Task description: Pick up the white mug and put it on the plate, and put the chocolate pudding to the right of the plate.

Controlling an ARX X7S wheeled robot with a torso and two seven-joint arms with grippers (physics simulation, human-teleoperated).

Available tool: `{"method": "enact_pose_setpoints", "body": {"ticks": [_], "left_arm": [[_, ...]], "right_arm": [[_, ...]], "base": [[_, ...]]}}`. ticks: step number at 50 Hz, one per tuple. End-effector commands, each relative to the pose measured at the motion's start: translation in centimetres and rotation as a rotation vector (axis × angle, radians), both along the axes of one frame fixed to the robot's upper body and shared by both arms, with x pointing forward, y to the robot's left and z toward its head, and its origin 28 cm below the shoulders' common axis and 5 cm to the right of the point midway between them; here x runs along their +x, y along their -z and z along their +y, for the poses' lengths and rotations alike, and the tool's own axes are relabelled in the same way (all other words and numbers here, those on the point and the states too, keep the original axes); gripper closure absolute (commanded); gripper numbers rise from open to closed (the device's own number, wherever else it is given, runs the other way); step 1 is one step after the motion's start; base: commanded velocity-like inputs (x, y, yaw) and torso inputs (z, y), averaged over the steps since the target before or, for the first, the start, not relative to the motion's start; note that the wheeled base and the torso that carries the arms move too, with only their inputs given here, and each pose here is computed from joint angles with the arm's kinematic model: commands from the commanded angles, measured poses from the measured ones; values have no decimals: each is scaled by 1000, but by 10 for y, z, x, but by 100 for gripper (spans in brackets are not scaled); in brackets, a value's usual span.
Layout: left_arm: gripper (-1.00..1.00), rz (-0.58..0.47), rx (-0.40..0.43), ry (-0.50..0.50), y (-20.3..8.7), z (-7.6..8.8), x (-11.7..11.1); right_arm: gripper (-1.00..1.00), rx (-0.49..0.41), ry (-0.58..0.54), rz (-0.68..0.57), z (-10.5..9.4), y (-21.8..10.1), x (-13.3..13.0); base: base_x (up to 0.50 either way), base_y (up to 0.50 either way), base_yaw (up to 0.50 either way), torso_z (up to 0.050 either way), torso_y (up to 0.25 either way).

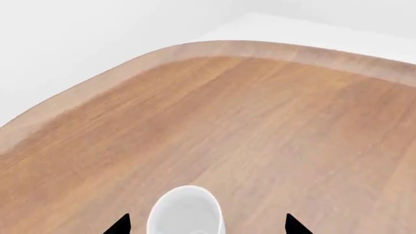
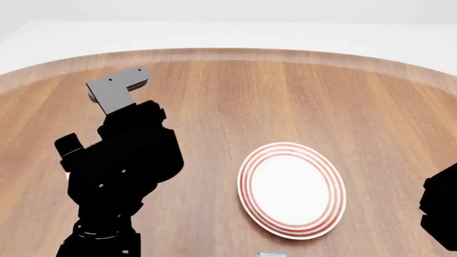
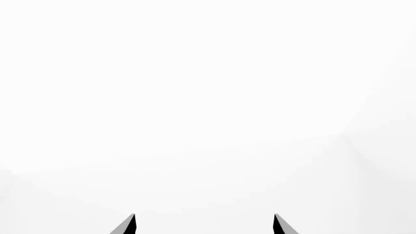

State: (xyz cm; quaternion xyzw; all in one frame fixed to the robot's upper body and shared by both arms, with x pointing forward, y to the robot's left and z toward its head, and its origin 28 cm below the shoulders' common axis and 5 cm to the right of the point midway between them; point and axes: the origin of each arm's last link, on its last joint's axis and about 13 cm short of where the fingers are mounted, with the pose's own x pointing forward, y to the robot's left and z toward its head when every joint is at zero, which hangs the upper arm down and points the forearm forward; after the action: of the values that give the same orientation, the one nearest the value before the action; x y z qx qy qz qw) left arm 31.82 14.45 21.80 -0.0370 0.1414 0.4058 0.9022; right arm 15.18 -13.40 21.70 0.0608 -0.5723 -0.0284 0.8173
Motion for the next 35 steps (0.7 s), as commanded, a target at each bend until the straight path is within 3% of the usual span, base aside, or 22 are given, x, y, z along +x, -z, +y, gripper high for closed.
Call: {"method": "enact_pose_setpoints", "body": {"ticks": [1, 10, 35], "left_arm": [[-100, 79, -34, -67, 14, -6, 16], [-100, 83, -45, -104, 19, -3, 19], [-100, 141, -189, -139, 49, -2, 20]], "right_arm": [[-100, -8, 20, -10, -2, 0, 0], [-100, -10, 9, -5, 0, 1, -1], [-100, -9, -2, 7, 1, 2, 0]], "base": [[0, 0, 0, 0, 0], [0, 0, 0, 0, 0], [0, 0, 0, 0, 0]]}}
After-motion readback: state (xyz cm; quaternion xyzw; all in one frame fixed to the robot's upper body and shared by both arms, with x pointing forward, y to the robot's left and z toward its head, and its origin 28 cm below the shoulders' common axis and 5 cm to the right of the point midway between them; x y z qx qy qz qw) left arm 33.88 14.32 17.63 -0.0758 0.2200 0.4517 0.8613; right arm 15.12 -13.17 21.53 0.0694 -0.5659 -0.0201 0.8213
